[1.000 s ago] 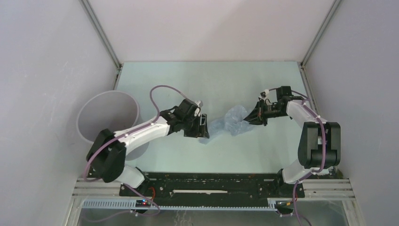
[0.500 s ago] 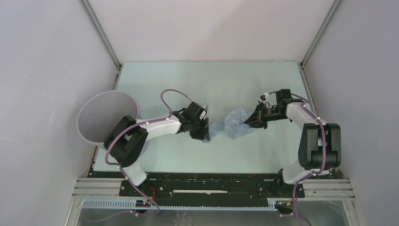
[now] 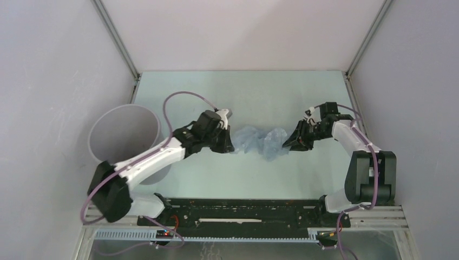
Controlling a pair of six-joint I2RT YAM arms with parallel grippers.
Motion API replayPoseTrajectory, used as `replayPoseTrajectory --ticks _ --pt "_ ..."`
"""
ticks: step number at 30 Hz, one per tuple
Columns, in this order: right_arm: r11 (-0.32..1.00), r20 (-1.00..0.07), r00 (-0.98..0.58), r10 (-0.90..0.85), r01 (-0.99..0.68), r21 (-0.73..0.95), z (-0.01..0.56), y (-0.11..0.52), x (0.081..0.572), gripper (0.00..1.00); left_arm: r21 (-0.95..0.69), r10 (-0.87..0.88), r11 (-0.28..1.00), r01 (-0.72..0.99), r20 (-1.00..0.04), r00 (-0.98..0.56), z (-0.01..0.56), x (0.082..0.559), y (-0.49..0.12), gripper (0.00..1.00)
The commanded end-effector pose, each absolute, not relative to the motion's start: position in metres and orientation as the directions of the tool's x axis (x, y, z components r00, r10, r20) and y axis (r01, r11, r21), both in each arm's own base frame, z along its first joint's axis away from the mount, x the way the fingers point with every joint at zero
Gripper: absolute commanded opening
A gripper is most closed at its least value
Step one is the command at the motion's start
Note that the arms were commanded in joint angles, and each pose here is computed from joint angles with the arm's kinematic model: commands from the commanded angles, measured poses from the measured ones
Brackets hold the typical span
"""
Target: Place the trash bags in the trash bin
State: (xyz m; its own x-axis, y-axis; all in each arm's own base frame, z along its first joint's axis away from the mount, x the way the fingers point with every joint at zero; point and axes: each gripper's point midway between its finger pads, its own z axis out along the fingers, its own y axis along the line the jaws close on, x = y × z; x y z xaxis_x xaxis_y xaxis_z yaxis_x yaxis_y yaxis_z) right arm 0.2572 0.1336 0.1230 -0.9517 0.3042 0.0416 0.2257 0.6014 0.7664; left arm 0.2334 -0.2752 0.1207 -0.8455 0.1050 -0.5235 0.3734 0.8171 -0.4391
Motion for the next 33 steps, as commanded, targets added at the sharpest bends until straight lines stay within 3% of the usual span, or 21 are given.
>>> replayPoseTrajectory --ticks 1,6,12,19,23,27,30,33 --pt "0.75 -0.066 -0.933 0.354 0.241 0.616 0.118 0.103 0.261 0.42 -0.426 0.15 0.777 0.463 -0.589 -0.794 0.158 0.211 -0.258 0.0" --pt "0.839 -0.223 -0.901 0.373 0.225 0.495 0.146 0.075 0.271 0.54 -0.48 0.091 0.736 0.477 -0.628 -0.773 0.196 0.197 -0.253 0.0" --pt "0.907 -0.425 -0.864 0.269 0.078 0.415 0.202 0.085 0.269 0.66 -0.635 -0.035 0.67 0.385 -0.545 -0.837 0.223 0.196 -0.266 0.0" --pt "0.776 -0.312 -0.942 0.119 -0.108 0.621 0.22 0.209 0.218 0.71 -0.761 -0.163 0.57 0.309 -0.474 -0.865 0.275 0.21 -0.286 0.0" --pt "0.658 -0.36 -0.923 0.134 -0.189 0.729 0.246 0.261 0.211 0.71 -0.842 -0.239 0.48 0.246 -0.395 -0.887 0.292 0.218 -0.29 0.0" --pt "0.565 -0.353 -0.897 0.268 -0.15 0.811 0.26 0.281 0.218 0.69 -0.95 -0.347 0.289 0.119 -0.219 -0.912 0.308 0.224 -0.296 0.0" --pt "0.52 -0.335 -0.869 0.364 -0.109 0.847 0.256 0.285 0.224 0.7 -0.976 -0.4 0.201 0.085 -0.161 -0.902 0.316 0.228 -0.297 0.0" --pt "0.491 -0.249 -0.875 0.414 -0.015 0.871 0.238 0.287 0.227 0.7 -0.983 -0.431 0.168 0.07 -0.138 -0.892 0.319 0.233 -0.297 0.0"
